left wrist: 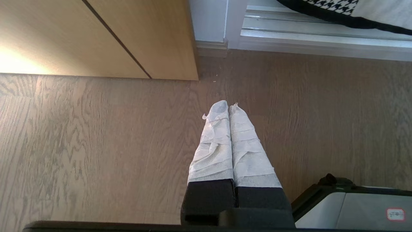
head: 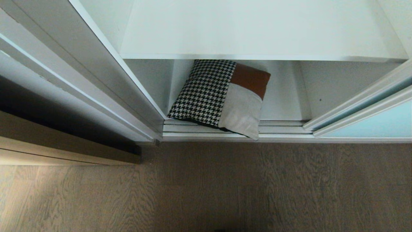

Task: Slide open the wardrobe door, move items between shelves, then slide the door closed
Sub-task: Place the pillow on the lower shelf

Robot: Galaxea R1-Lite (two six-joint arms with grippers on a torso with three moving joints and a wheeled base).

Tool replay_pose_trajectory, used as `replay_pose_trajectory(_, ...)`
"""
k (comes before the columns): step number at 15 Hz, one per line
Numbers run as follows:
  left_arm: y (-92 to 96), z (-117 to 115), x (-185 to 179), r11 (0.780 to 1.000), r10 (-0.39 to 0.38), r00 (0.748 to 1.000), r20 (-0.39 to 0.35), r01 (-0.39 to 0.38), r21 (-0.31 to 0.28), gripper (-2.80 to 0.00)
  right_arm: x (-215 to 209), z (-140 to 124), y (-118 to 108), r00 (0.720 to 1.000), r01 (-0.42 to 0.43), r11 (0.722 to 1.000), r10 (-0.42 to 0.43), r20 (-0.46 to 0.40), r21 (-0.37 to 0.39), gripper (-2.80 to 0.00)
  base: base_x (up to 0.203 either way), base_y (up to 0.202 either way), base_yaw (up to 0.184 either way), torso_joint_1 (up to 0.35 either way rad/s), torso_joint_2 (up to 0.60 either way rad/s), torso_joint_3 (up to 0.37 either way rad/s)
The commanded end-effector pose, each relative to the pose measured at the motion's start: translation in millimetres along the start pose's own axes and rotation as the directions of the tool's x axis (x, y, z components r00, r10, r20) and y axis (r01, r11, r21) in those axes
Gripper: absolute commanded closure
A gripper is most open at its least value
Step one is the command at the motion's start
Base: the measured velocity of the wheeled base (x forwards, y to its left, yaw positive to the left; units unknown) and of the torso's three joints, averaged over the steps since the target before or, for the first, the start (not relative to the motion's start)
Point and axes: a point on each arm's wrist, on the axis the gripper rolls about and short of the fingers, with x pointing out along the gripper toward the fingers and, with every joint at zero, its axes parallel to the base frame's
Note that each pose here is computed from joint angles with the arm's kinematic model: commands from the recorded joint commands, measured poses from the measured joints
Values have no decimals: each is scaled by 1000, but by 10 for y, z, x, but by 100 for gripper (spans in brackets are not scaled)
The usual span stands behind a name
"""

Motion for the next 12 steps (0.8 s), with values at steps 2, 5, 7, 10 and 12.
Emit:
replay_pose_trajectory(2,0,-10,5,1000,1,1000,-7,-1,-1,0,5,18,3,1000,8,1000,-8,8,0,0,0,0,0,0,0,0)
replay_pose_trajectory(5,0,-10,5,1000,1,1000,-7,-1,-1,0,17,23,11,1000,12,1000,-12,-5,-14,0,0,0,0,0,0,0)
replay_pose_trajectory(7,0,-10,5,1000,1,1000,-7,-1,-1,0,21,55,11,999,38,999,-38,9,-14,0,0,0,0,0,0,0)
replay_pose_trajectory(10,0,-10,5,1000,1,1000,-7,-1,-1,0,5,99,4,998,57,998,-57,36,-9,0,0,0,0,0,0,0)
replay_pose_trajectory(12,0,-10,5,1000,1,1000,-7,-1,-1,0,32,136,24,997,65,997,-64,32,-34,0,0,0,0,0,0,0)
